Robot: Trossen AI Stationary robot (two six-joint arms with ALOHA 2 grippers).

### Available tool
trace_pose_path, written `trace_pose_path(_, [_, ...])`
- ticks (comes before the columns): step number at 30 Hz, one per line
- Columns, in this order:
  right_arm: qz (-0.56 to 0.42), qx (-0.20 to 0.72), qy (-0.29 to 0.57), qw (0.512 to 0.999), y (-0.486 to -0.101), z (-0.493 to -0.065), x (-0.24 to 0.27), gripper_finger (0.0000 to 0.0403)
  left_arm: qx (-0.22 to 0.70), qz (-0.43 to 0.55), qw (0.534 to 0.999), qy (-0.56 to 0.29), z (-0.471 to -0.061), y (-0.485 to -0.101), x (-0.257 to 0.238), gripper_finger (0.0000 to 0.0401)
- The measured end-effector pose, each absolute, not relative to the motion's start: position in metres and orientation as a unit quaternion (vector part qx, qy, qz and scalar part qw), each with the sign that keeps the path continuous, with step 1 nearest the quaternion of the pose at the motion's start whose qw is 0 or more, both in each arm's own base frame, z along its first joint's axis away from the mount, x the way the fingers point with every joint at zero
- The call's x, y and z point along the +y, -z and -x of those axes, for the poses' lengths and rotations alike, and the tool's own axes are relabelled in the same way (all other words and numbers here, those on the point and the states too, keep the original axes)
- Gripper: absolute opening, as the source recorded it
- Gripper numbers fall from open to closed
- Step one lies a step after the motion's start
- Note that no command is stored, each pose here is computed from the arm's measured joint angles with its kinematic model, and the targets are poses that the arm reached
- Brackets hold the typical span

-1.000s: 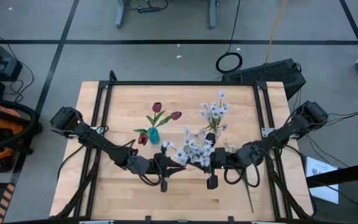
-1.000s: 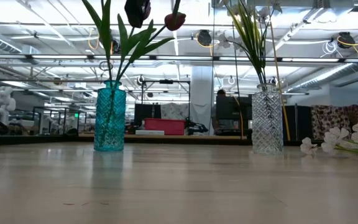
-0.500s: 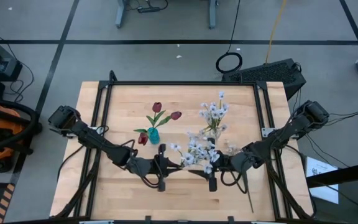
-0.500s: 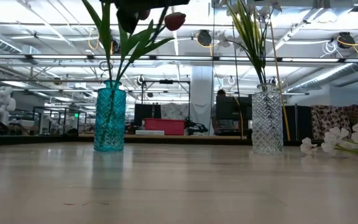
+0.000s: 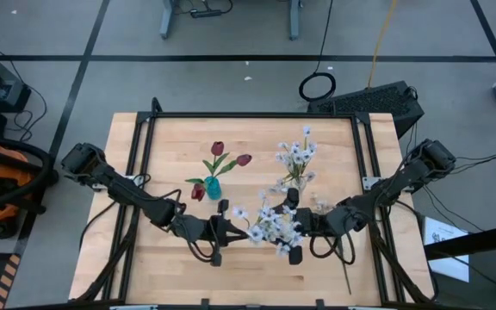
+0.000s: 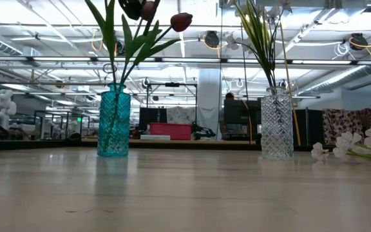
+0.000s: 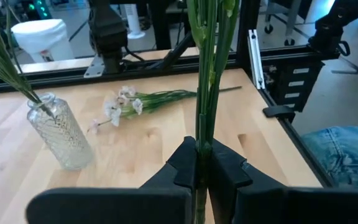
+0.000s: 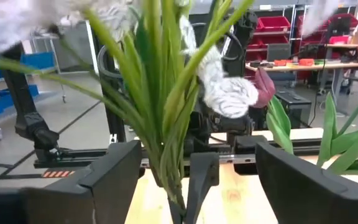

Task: Sort flowers into vase by color
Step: Put the white daisies into the transparent vase

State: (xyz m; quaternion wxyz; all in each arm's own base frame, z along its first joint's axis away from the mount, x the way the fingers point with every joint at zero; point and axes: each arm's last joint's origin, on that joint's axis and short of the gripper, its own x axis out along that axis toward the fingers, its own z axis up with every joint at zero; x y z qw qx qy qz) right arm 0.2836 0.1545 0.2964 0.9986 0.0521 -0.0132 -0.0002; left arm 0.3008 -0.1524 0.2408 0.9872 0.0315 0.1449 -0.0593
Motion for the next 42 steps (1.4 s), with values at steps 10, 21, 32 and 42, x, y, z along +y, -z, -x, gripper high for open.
trace_pose_path(10, [-0.044,-0.011,-0.05,0.998,-0.295,-0.285,0.158,0.0332,0.139,-0.051,0.987,0.063,-0.301,-0.242,-0.152,0.0024])
trace_pose_path(21, [-0.046,-0.029,-0.057,0.997,-0.298,-0.289,0.15,0.0346,0.141,-0.05,0.984,0.095,-0.305,-0.242,-0.147,0.0024])
trace_pose_path(32, [-0.021,-0.055,-0.096,0.994,-0.303,-0.29,0.149,0.0341,0.143,-0.044,0.983,0.105,-0.309,-0.242,-0.138,0.0024])
trace_pose_path(42, [-0.012,-0.057,-0.078,0.995,-0.293,-0.303,0.144,0.0287,0.119,-0.035,0.987,0.105,-0.314,-0.246,-0.131,0.0024])
